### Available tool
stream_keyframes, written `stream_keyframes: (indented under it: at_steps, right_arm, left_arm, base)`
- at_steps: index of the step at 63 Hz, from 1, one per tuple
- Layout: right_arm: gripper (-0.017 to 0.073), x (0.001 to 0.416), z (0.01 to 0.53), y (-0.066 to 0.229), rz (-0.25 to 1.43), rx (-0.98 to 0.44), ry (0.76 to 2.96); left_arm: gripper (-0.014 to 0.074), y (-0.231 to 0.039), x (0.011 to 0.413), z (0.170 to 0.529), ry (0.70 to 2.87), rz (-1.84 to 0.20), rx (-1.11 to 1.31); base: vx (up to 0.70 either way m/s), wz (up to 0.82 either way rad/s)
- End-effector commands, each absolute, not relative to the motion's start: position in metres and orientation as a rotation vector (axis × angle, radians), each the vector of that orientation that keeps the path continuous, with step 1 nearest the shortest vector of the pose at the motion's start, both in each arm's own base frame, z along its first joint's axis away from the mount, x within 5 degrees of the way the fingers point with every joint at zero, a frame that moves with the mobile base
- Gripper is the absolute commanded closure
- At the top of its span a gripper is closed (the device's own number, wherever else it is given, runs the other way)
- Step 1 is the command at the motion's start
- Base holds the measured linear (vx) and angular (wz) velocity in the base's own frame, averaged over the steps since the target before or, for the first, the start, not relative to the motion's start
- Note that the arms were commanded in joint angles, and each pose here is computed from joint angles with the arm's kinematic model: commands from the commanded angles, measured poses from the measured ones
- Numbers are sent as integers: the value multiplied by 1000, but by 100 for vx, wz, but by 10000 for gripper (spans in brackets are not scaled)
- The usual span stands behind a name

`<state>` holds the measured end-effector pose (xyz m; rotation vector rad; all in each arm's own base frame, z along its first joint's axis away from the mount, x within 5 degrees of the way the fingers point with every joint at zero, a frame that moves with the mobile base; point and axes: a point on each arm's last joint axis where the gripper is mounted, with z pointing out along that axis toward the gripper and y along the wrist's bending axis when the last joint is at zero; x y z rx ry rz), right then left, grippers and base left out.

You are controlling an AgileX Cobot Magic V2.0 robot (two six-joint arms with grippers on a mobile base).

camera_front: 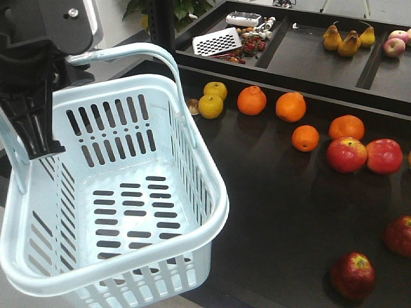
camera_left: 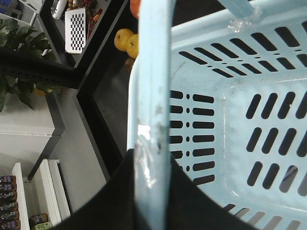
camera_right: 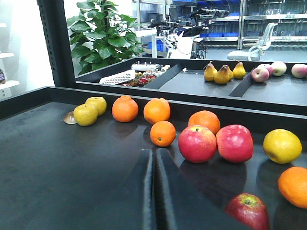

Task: Pick three apples into basket with both arms
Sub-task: 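Drive the base up to the fruit table holding the basket with the left gripper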

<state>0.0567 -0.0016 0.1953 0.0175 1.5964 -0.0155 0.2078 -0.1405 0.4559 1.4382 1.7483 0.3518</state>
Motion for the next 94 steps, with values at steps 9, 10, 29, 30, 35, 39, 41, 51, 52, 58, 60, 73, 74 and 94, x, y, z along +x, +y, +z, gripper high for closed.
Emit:
stream_keyframes:
  at_steps: [9,10,29,30,35,39,41,51,52,58,60,73,74,94]
  right_arm:
    - [568,56,199,-1,-18,0,1517]
    - [568,56,199,-1,-18,0,1517]
    - [568,56,199,-1,-18,0,1517]
    - [568,56,199,-1,-18,0,1517]
    - [568,56,199,-1,-18,0,1517]
    - [568,56,199,-1,-18,0,1517]
    - [568,56,199,-1,-18,0,1517]
    - [568,56,199,-1,-18,0,1517]
    - [568,56,199,-1,-18,0,1517]
    - [568,56,199,-1,-18,0,1517]
    - [568,56,199,-1,-18,0,1517]
    - [568,56,199,-1,-19,1,1518]
    - [568,56,199,-1,-19,1,1518]
    - [568,56,199,-1,-19,1,1518]
  left_arm:
    - [600,-136,202,478,1652,348,1343]
    - [600,-136,202,478,1652,348,1343]
    - [600,-136,202,478,1652,348,1343]
    - [600,-136,202,478,1652,348,1343]
    - [600,-136,202,478,1652,348,1343]
    - [600,-136,202,478,1652,348,1343]
    - [600,-136,202,478,1652,348,1343]
    - [600,-136,202,478,1655,348,1345]
    - [600,-136,202,478,1655,348,1345]
    - [600,-136,202,478,1659,350,1347]
    - [600,-136,202,478,1660,344,1347]
    - [600,-138,201,477,1664,306,1347]
    - [600,-138,201,477,1664,306,1347]
    - [600,-137,201,477,1663,316,1347]
  base:
    - [0,2]
    - [1,4]
    - [0,2]
    - [0,0]
    - [0,1]
    - [0,0]
    - [0,0]
    - [1,-3]
    - [2,-8]
    - [4,-15]
    - [7,-31]
    - [10,-45]
    - [10,-39]
    - [6,-23]
